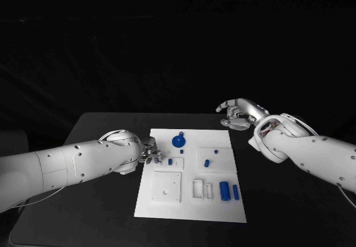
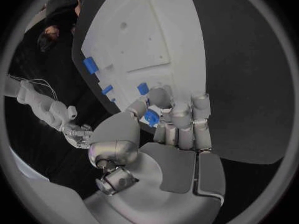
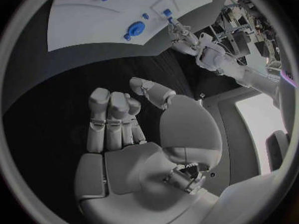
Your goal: Assemble the parts on the task board
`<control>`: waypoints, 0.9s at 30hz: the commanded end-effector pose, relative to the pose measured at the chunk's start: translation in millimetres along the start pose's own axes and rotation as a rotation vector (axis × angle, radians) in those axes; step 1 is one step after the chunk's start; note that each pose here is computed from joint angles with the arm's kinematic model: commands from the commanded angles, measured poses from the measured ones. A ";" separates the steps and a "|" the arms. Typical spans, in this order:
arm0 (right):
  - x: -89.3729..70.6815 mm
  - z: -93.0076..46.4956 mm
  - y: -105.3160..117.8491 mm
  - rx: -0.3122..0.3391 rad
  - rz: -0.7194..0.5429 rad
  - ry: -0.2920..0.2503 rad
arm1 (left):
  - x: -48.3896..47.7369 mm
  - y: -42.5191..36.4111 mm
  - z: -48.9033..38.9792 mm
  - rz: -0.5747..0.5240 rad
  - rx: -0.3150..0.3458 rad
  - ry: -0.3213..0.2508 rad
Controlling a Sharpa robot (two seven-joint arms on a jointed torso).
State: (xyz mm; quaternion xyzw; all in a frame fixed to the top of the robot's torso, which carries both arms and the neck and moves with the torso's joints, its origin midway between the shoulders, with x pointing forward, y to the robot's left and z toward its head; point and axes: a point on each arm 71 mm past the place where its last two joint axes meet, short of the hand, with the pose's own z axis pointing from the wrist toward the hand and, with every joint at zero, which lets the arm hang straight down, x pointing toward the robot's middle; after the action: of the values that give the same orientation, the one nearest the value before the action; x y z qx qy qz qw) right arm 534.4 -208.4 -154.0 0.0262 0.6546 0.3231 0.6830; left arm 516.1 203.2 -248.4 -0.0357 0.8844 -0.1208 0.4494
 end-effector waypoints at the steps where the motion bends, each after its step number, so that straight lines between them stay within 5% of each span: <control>1: 0.0 0.4 1.2 -0.010 0.000 0.002 | 1.6 -4.0 -0.2 0.011 0.023 0.008; 27: 0.4 1.0 0.9 -0.008 0.001 0.004 | 6.4 -5.1 -1.1 0.018 0.034 0.059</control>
State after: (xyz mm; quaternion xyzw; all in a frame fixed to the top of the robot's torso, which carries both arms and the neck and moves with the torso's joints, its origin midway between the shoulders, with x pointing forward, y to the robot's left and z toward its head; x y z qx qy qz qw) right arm 535.1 -208.3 -154.2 0.0274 0.6548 0.3231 0.6828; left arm 512.4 199.6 -250.9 -0.0224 0.8922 -0.1265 0.4331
